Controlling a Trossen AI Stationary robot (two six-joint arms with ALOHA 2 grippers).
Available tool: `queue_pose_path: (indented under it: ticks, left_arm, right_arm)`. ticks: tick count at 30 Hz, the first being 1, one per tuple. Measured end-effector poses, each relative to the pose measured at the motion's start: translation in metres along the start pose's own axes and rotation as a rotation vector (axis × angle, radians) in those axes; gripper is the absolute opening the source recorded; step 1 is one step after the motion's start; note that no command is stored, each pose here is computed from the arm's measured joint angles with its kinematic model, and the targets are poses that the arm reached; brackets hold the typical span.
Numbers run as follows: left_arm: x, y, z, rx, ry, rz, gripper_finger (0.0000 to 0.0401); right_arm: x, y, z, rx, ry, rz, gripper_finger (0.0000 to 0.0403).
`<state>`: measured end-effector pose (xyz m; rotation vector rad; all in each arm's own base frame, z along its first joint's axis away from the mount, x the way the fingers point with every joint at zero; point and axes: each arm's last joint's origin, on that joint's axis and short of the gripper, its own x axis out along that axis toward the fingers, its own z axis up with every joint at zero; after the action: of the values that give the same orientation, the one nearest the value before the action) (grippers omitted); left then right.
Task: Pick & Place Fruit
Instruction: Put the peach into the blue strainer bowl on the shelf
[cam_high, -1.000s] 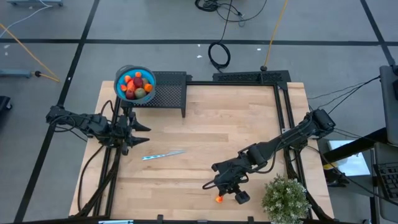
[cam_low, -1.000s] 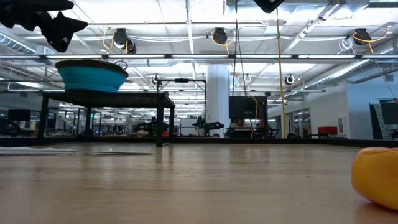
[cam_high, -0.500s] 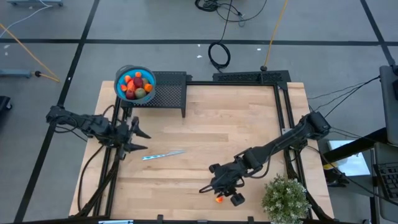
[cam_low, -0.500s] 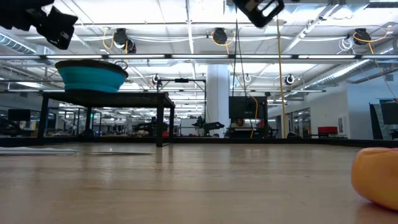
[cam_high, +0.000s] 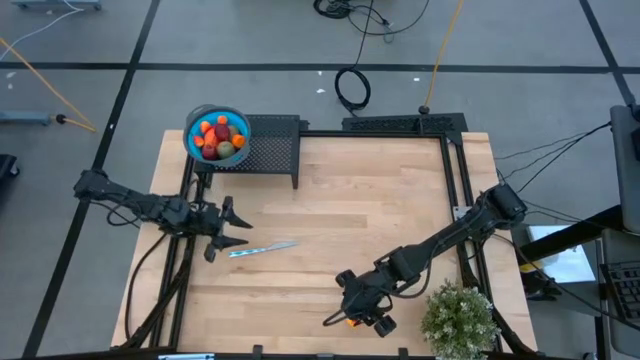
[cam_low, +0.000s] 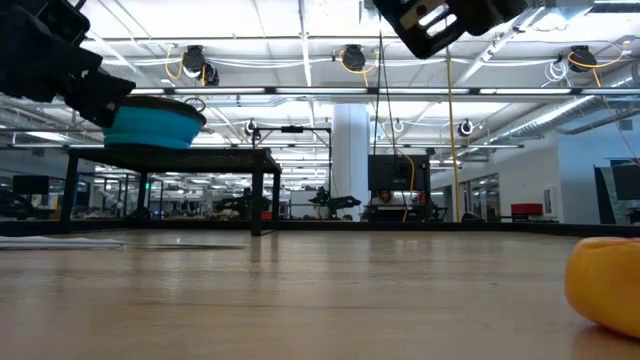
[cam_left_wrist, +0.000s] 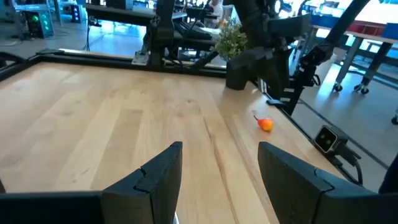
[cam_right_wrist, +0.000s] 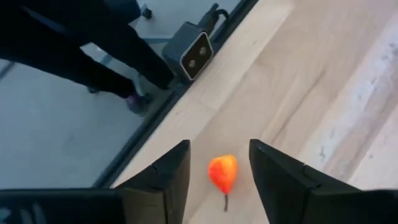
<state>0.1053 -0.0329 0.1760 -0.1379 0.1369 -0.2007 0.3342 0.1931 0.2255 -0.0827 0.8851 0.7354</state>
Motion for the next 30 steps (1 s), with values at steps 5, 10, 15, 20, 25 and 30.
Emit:
queue_pose_path:
  ticks: [5,10,15,20,25,30]
  left_arm:
    - [0.002,0.001,-0.009,-0.020,-0.006,-0.001,0.0212]
    - [0.002,0.001,-0.008,-0.017,-0.016,-0.003,0.0212]
    - [0.002,0.001,-0.008,-0.029,-0.013,-0.004,0.0212]
    - [0.002,0.001,-0.008,-0.029,-0.013,-0.004,0.0212]
    - [0.002,0.001,-0.008,-0.032,-0.012,-0.004,0.0212]
    - [0.002,0.001,-0.008,-0.039,-0.012,-0.004,0.0212]
  right_arm:
    - [0.007,0.001,-0.002,-0.037,0.012,-0.026,0.0168]
    - [0.027,-0.002,-0.011,-0.033,0.062,-0.017,0.0171]
    - [0.043,-0.004,-0.019,-0.039,0.109,-0.010,0.0171]
    - [0.059,-0.002,-0.029,-0.040,0.167,0.001,0.0171]
    - [0.069,-0.001,-0.035,-0.039,0.197,0.001,0.0171]
    - [0.071,-0.002,-0.036,-0.049,0.199,-0.025,0.0172]
